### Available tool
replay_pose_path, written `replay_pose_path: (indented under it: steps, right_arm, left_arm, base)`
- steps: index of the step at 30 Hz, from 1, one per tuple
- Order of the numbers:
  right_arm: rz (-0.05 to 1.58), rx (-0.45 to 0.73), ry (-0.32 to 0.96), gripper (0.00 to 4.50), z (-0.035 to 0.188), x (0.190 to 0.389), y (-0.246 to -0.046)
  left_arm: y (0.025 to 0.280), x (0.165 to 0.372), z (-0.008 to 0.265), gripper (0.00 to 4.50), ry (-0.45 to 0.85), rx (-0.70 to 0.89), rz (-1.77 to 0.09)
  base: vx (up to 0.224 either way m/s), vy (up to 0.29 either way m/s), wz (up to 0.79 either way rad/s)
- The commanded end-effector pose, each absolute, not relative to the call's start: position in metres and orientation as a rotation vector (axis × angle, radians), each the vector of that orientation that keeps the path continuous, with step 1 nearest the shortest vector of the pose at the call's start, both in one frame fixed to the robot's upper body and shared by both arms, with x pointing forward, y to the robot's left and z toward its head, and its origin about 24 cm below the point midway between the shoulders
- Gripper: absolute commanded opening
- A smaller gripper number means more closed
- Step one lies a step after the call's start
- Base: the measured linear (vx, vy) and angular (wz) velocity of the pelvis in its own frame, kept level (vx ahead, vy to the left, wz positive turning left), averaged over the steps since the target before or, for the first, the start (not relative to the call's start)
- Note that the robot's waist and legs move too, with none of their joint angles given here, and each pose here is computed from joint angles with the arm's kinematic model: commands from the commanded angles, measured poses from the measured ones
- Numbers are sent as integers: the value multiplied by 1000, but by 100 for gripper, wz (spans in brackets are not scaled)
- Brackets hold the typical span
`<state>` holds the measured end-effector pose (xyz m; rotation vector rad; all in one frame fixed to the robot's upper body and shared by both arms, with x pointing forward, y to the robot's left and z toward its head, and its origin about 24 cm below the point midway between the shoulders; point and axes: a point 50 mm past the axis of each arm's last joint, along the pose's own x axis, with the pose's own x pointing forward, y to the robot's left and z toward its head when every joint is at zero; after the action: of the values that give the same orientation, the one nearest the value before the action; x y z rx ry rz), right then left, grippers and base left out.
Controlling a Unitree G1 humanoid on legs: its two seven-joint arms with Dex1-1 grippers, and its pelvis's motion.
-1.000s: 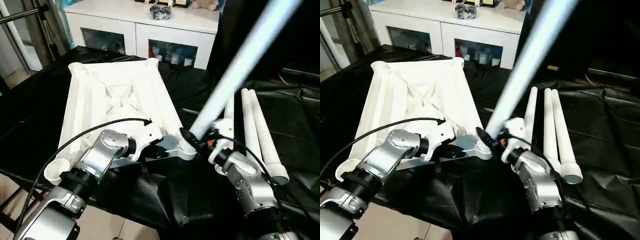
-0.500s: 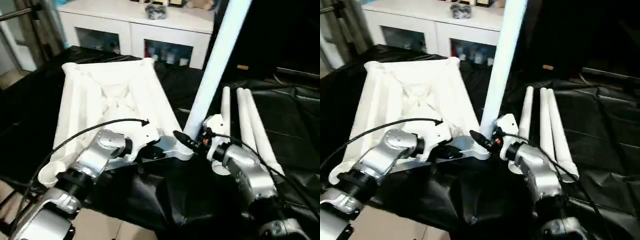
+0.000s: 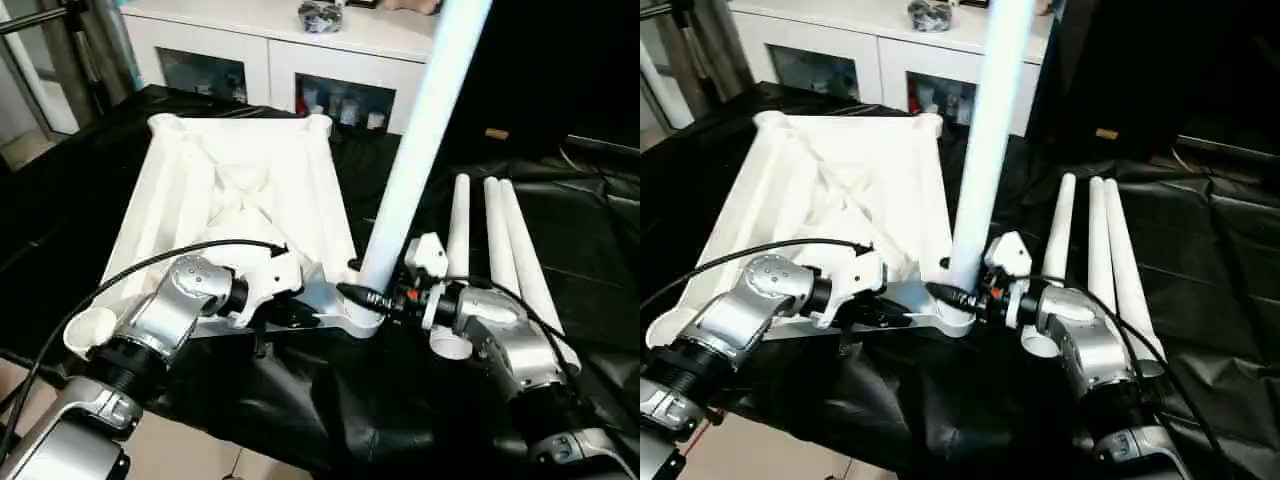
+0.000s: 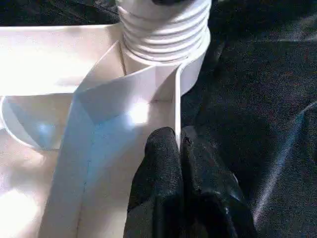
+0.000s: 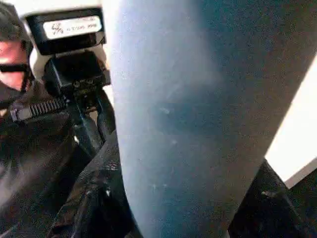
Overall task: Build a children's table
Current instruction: Rotate leg to tighten
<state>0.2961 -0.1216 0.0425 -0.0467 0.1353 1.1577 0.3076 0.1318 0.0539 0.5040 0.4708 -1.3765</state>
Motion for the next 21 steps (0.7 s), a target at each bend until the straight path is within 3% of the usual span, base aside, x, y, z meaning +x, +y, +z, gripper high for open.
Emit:
replay_pose_path:
  steps: [1,14,17,21]
  right_arm:
    - [1132,-65,322,193,6,282,-126]
    - [1129,-72,319,193,0,279,-122]
    - [1069,-63,342,193,-4,284,-124]
    - [874,-95,399,193,-13,297,-127]
  left_arm:
    - [134,317,65,0,422,535,-1314]
    - [133,317,62,0,412,516,-1305]
    - [132,318,63,0,416,509,-1294]
    - [126,325,65,0,423,465,-1200]
  base:
    - [0,0,0]
    - [0,0,0]
    - [0,0,0]
    - [0,0,0]
